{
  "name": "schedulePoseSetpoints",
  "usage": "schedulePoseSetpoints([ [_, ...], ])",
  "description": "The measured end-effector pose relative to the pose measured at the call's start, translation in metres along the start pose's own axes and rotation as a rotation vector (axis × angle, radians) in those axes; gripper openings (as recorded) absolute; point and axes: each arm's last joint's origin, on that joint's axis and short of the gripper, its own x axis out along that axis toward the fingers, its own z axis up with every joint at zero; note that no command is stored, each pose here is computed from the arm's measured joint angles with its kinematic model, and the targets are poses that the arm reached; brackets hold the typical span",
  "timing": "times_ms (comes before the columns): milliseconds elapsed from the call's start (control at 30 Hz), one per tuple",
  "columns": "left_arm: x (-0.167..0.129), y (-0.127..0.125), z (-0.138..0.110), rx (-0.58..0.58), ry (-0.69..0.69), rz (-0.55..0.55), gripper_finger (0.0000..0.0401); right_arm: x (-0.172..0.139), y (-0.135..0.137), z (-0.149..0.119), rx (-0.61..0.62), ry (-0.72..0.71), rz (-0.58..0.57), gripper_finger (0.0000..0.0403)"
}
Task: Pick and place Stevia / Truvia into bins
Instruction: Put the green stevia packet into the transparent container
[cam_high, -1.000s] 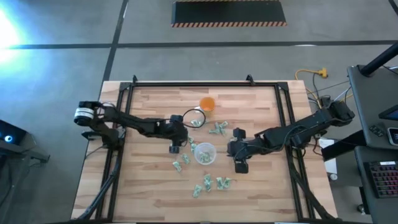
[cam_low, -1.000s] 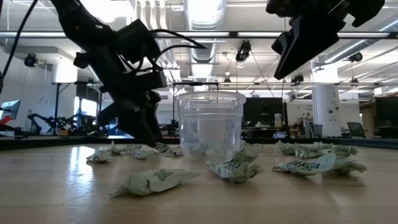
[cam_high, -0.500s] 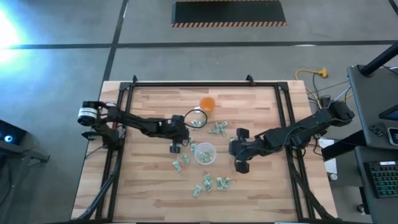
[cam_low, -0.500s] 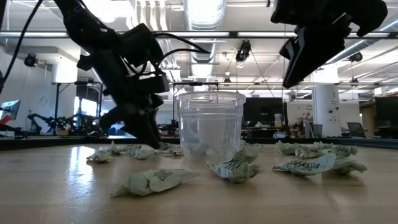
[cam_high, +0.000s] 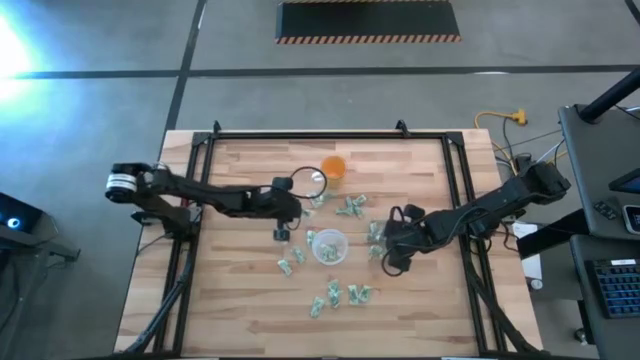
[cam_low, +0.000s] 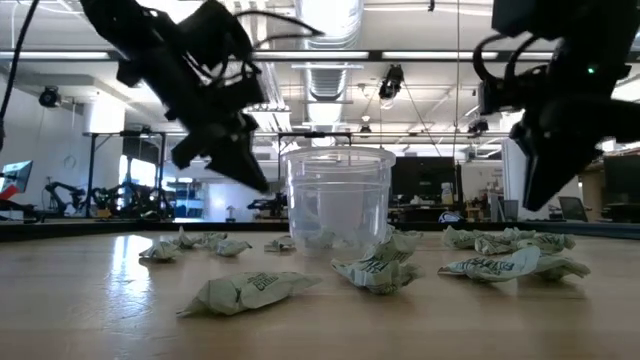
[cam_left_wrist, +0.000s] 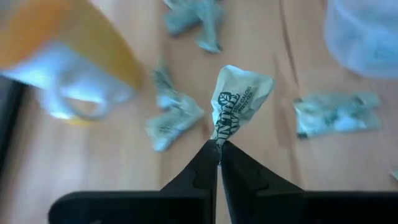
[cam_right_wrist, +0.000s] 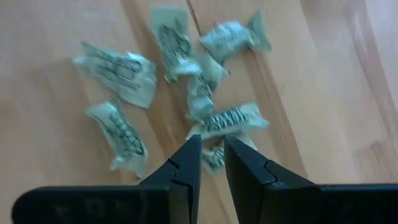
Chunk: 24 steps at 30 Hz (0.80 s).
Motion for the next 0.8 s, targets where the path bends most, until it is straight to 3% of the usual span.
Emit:
schedulePoseSetpoints([
  [133, -0.021, 0.003, 0.011, -0.010, -0.090, 0.033, 0.0000, 0.005, -0.003, -0.006, 0.006, 0.018, -0.015, 0.0058],
  [367, -0.044, -0.009, 0.024, 0.035, -0.260, -0.125, 0.0000, 0.009, -0.005, -0.011, -0.002, 0.030, -0.025, 0.0061],
  [600, -0.042, -0.023, 0.029, 0.111, -0.328, -0.284, 0.0000, 0.017, -0.005, -0.015, 0.006, 0.002, -0.001, 0.0061],
  [800, -0.030, -0.030, 0.031, 0.141, -0.362, -0.358, 0.0000, 0.023, -0.006, -0.019, 0.010, -0.008, 0.007, 0.0061],
])
